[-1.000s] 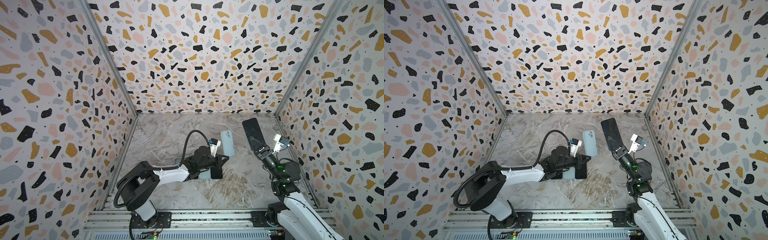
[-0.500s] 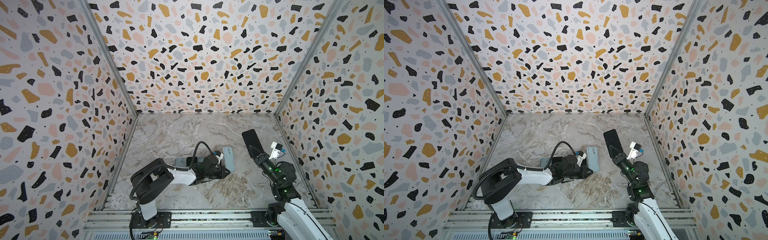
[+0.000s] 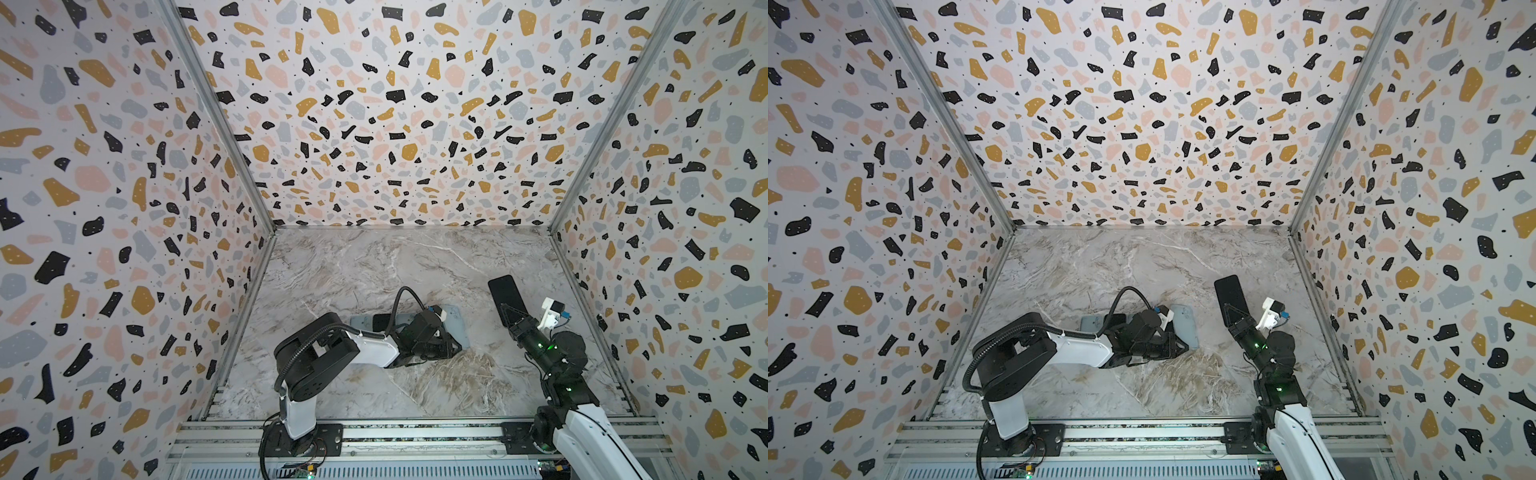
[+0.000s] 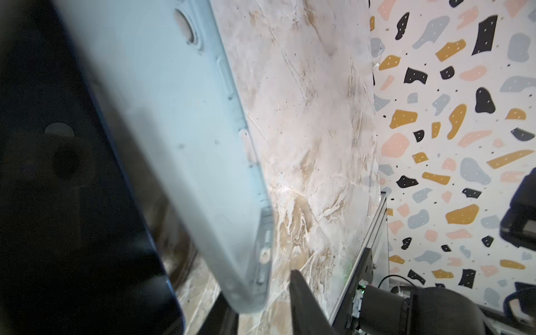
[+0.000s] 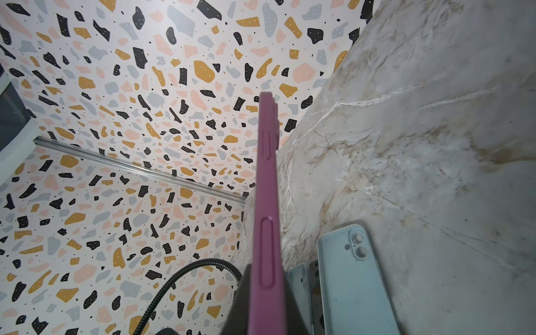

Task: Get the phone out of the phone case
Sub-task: 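Lower the mint case onto the table with the left gripper and release it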

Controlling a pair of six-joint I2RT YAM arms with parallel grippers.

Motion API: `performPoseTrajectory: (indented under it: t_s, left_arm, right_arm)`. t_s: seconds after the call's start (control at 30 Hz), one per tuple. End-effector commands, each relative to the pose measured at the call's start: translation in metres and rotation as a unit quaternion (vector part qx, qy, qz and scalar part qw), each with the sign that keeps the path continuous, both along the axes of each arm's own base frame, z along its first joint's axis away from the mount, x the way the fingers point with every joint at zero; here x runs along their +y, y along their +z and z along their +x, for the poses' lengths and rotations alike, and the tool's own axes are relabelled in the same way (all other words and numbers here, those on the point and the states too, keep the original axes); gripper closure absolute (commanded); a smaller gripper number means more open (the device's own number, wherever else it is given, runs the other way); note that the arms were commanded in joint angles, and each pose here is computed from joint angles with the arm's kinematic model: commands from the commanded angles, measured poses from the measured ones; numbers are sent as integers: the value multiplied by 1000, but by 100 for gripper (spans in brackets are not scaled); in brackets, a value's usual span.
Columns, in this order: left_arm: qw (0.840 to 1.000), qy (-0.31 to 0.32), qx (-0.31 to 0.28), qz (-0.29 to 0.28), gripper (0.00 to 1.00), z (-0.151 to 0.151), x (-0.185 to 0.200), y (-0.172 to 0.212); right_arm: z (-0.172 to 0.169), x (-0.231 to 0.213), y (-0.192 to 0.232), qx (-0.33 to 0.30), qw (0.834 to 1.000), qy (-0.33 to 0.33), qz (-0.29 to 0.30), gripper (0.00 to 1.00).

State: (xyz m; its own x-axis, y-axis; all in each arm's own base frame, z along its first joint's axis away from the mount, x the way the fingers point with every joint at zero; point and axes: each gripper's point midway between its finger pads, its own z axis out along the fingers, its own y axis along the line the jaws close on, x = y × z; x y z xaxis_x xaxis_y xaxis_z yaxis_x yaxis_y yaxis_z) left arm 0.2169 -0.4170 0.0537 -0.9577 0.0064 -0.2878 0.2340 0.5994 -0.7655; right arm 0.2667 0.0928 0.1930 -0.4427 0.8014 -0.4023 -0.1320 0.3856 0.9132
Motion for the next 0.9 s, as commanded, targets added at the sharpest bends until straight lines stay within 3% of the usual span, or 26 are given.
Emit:
performPoseTrajectory:
  t_s: [0.0,0.17,0.4,0.53,0.67,0.87]
  left_arm:
    - [1000,-6,-11,-6,58,1,-6,14]
    - [1000,-2,-25,10,41,4,-1,23]
    - [998,10,-57,30,34,8,12,45]
    - [990,35,-110,82,32,25,28,57]
    - [978,65,-148,132,40,47,40,57]
    - [957,75,-176,219,72,75,47,39]
  right_arm:
    - [-1,0,27,-47,999,3,6,100]
    - [-2,-2,20,-41,999,-2,6,100]
    - [-2,-5,11,-34,999,-10,-5,100]
    - [1,-9,0,-23,999,-21,-43,100]
    - [1,-7,-11,-14,998,-15,-52,100]
    - [-1,-5,-6,-23,998,-7,-66,100]
